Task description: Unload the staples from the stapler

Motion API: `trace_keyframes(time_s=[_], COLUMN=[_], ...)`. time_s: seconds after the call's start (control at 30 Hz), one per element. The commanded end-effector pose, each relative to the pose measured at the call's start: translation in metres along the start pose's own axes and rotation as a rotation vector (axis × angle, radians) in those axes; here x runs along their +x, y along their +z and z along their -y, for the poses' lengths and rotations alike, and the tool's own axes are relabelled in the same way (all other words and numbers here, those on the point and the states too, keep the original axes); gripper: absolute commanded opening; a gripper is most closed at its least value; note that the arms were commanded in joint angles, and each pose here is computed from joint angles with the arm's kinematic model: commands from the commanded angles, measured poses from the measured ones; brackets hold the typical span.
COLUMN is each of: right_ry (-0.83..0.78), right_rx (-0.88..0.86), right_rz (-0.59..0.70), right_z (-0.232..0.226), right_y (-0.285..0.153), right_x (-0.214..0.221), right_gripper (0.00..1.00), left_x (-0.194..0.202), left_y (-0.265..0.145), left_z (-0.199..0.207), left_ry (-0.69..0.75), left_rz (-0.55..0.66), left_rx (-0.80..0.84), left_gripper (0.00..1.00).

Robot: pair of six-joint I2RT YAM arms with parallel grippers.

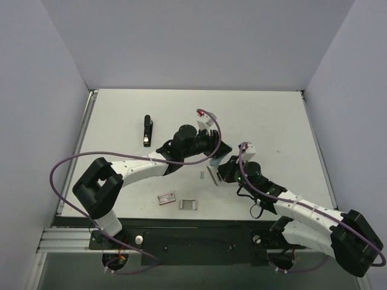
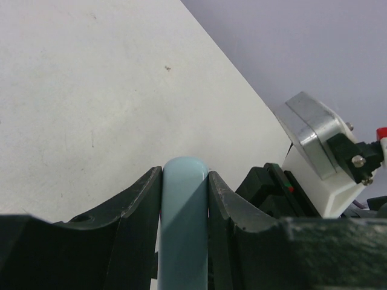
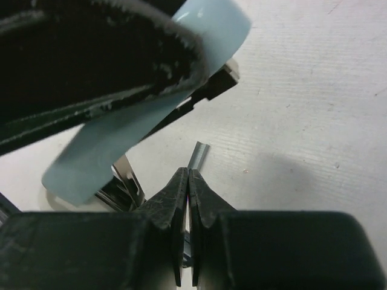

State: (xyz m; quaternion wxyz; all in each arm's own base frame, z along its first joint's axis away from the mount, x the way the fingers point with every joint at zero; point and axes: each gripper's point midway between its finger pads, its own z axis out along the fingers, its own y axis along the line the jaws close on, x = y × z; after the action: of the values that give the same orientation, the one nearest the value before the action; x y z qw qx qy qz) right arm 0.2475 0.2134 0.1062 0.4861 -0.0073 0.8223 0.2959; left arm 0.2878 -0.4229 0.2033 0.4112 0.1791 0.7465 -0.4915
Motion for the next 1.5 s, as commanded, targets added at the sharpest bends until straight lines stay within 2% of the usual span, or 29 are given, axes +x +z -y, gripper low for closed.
trace_keyframes(time_s=[0.0, 0.47, 0.93, 1.27, 1.47], right_ry=[0.046, 0.036, 0.017, 0.056, 0.097], right_rx=[-0.118, -0.119, -0.121, -0.151, -0.142], right_rz=[-0.004, 0.019, 0.065, 0.085, 0.088], right_z=[-0.024, -0.025, -0.026, -0.030, -0.024], right_y=[0.000, -0.002, -0.011, -0.014, -0.014], right_x=[0.000, -0.007, -0.020, -0.020, -0.014], right_gripper=[0.00, 0.00, 0.00, 0.00, 0.00], left_x=[-0.064, -0.045, -0.002, 0.000, -0.005], left_y=[0.009, 0.024, 0.024, 0.029, 0.022], left_z=[0.036, 0.034, 0.031, 0.025, 0.019], left_ry=[0.057, 0.095, 0.138, 0.152, 0.157], left_rz=[0.179, 0.131, 0.056, 0.054, 0.093], left_rx=[0.087, 0.038, -0.030, -0.050, -0.093], left_gripper=[0.00, 0.00, 0.00, 0.00, 0.00])
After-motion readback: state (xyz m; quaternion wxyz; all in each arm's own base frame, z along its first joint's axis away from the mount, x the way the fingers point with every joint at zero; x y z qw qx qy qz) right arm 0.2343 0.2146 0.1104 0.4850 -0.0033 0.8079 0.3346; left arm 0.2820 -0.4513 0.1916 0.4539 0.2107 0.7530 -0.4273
